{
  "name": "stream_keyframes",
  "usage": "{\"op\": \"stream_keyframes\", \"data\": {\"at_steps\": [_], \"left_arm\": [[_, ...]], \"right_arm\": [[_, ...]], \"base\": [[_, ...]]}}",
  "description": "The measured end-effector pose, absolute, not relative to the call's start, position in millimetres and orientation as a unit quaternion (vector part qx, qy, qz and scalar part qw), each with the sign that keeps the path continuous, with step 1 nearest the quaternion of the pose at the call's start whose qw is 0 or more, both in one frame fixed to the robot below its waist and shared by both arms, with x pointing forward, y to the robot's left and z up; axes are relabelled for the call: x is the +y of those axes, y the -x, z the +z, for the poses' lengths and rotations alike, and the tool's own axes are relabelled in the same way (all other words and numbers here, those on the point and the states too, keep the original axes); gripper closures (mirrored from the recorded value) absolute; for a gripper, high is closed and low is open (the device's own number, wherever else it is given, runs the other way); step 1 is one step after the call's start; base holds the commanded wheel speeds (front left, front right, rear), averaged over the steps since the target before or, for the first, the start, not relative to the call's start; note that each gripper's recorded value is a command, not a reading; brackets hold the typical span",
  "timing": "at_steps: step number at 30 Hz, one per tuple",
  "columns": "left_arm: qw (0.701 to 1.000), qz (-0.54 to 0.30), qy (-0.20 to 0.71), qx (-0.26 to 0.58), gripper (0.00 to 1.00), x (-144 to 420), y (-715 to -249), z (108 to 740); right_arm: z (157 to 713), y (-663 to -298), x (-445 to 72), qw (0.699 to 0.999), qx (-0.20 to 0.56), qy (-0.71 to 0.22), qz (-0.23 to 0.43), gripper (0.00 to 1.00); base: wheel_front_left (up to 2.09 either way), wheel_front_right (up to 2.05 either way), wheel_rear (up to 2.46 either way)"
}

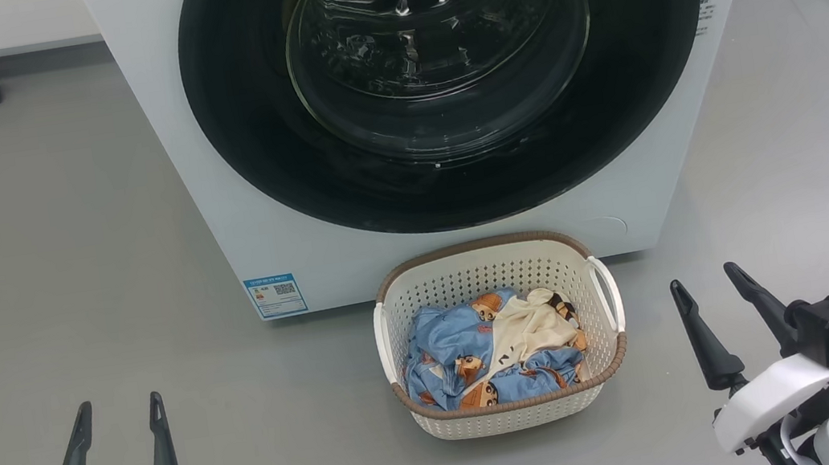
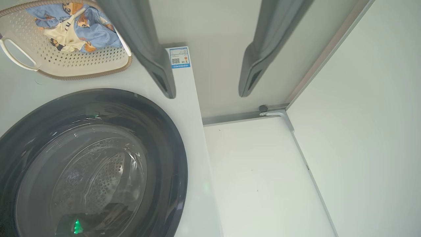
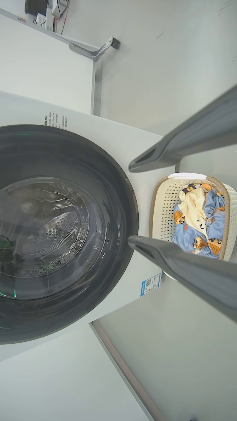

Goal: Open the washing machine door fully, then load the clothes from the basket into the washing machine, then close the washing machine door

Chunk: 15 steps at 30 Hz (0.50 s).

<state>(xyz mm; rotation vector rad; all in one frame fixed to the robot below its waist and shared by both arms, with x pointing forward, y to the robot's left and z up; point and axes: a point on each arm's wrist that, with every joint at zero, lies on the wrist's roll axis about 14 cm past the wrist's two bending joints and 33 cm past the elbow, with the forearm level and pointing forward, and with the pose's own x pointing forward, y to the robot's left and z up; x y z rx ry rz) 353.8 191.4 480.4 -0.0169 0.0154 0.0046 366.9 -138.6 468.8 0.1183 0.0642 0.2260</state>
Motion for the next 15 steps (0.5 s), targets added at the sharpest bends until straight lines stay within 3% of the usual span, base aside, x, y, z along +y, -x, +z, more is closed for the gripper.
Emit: {"op": "stream_keyframes", "data": {"at_steps": [15], "left_arm": [[1.0, 0.006, 0.019, 0.02, 0.0, 191.8, -351.3, 472.0]], "right_arm": [[468.0, -367.0, -140.7, 0.992, 0.033, -0.058, 0.109, 0.0]], "base": [[0.01, 0.01, -0.01]]}}
